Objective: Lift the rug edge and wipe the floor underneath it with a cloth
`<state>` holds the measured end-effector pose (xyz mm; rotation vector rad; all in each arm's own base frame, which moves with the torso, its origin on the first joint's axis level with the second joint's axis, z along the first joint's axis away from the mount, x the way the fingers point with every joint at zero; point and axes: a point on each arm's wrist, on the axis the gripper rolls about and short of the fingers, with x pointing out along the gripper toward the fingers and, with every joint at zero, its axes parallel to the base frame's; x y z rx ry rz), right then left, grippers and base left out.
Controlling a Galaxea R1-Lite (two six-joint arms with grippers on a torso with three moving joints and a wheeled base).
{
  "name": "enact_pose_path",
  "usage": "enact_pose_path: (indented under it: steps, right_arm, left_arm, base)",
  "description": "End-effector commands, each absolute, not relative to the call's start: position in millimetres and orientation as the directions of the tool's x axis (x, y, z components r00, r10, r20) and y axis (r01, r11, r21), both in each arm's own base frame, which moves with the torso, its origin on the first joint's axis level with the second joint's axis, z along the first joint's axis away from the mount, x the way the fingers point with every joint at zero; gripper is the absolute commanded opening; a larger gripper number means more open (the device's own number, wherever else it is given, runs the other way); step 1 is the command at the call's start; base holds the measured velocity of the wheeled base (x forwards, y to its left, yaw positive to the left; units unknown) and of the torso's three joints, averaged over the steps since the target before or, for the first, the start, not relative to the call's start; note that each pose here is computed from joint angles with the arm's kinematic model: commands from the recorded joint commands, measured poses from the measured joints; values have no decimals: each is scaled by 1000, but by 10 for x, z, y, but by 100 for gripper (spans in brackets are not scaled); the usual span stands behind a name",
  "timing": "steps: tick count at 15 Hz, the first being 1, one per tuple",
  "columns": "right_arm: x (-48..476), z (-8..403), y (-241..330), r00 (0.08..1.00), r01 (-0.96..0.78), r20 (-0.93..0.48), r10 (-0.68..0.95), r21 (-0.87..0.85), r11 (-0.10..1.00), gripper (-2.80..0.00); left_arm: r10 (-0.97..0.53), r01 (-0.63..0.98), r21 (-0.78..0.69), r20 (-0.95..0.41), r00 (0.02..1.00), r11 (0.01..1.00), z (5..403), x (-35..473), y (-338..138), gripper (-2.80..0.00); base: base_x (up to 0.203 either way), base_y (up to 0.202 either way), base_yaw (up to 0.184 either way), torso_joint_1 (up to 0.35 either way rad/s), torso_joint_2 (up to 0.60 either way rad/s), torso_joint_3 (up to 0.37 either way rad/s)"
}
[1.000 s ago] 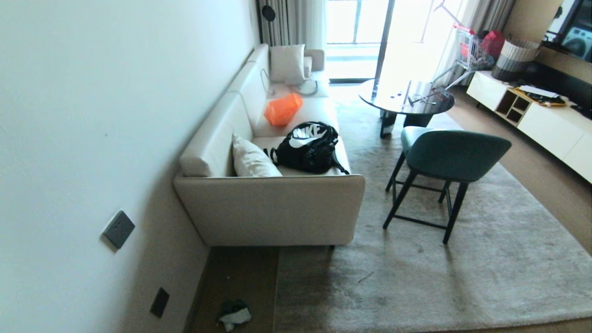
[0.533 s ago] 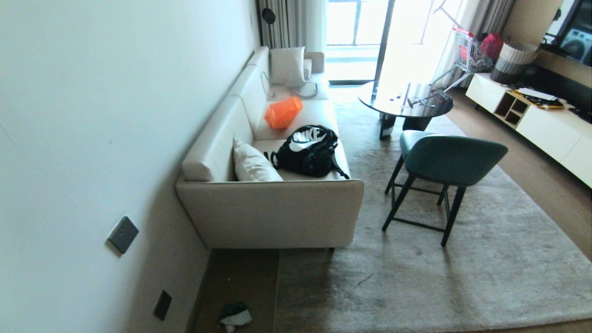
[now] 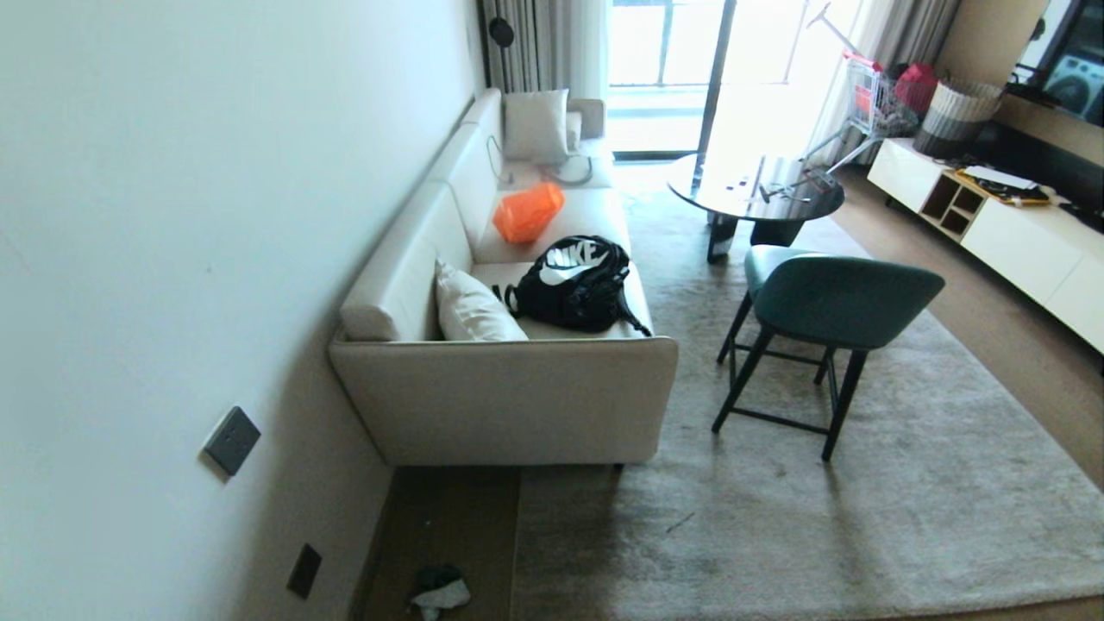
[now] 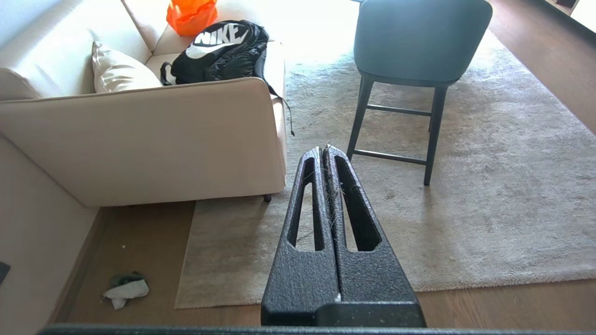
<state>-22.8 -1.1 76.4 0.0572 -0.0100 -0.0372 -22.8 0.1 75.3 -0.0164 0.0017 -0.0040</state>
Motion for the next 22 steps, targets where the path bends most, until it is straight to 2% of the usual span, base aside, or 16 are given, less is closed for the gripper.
enact_pose_path:
  steps: [1, 22]
  right_arm:
    - [-227, 765, -11, 999, 38, 8, -38, 57, 998, -280]
    - [-227, 765, -11, 999, 38, 8, -38, 59, 998, -280]
  left_arm:
    - [-5, 5, -17, -2, 1000, 1000, 753, -228, 0, -280]
    - [-4, 4, -17, -2, 1000, 1000, 753, -228, 0, -280]
  base:
    - [0, 0, 0, 0, 0, 0]
    - [0, 0, 0, 0, 0, 0]
